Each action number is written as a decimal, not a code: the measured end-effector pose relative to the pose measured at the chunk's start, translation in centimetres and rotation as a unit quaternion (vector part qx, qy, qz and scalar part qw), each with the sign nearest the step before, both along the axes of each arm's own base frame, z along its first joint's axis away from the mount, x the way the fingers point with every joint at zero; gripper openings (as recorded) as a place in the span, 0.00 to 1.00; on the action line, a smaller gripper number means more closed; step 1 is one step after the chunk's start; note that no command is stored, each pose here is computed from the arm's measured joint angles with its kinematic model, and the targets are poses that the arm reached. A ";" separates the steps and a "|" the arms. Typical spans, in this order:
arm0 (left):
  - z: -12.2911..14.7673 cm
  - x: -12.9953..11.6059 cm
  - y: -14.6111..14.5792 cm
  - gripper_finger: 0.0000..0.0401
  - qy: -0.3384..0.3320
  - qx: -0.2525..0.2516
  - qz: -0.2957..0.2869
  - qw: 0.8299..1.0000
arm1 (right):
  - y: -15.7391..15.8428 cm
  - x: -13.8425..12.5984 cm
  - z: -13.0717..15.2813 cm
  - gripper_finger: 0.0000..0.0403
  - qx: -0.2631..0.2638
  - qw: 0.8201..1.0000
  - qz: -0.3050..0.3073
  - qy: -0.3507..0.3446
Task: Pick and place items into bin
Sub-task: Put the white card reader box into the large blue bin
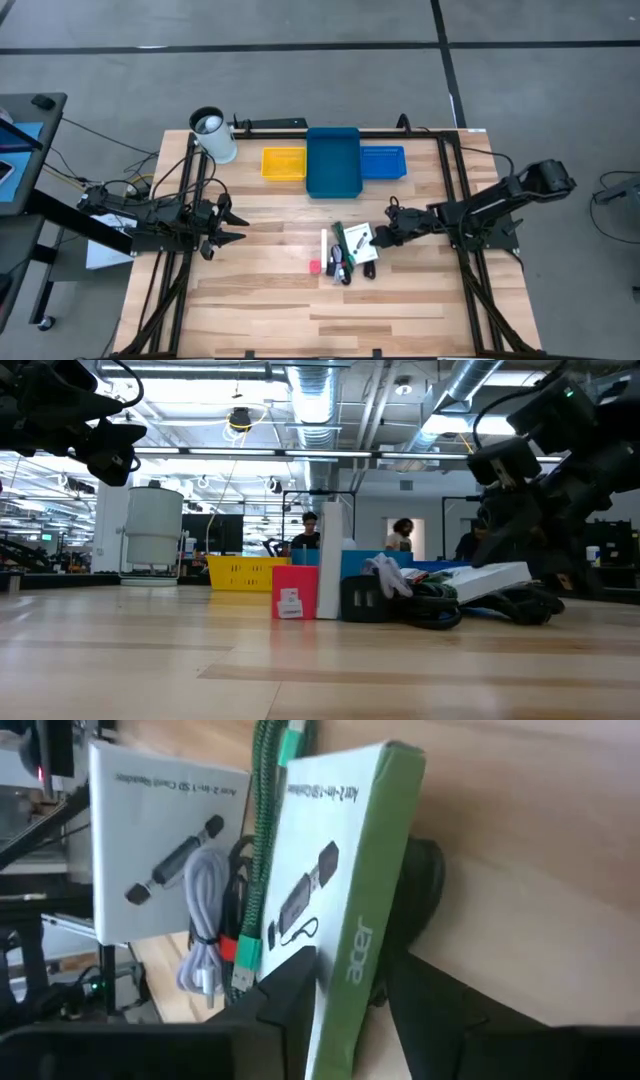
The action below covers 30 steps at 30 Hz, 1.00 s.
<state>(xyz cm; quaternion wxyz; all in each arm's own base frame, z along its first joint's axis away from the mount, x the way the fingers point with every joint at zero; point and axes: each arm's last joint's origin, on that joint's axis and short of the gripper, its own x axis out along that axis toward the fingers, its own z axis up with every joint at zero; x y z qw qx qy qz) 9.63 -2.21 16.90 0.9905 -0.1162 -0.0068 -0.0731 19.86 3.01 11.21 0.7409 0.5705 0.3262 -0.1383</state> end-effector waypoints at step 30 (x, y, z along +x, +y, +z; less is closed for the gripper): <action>0.0 0.0 0.0 0.40 0.000 0.000 0.000 1.000 | -0.3 1.6 -0.4 0.13 0.016 0.999 0.050 -0.004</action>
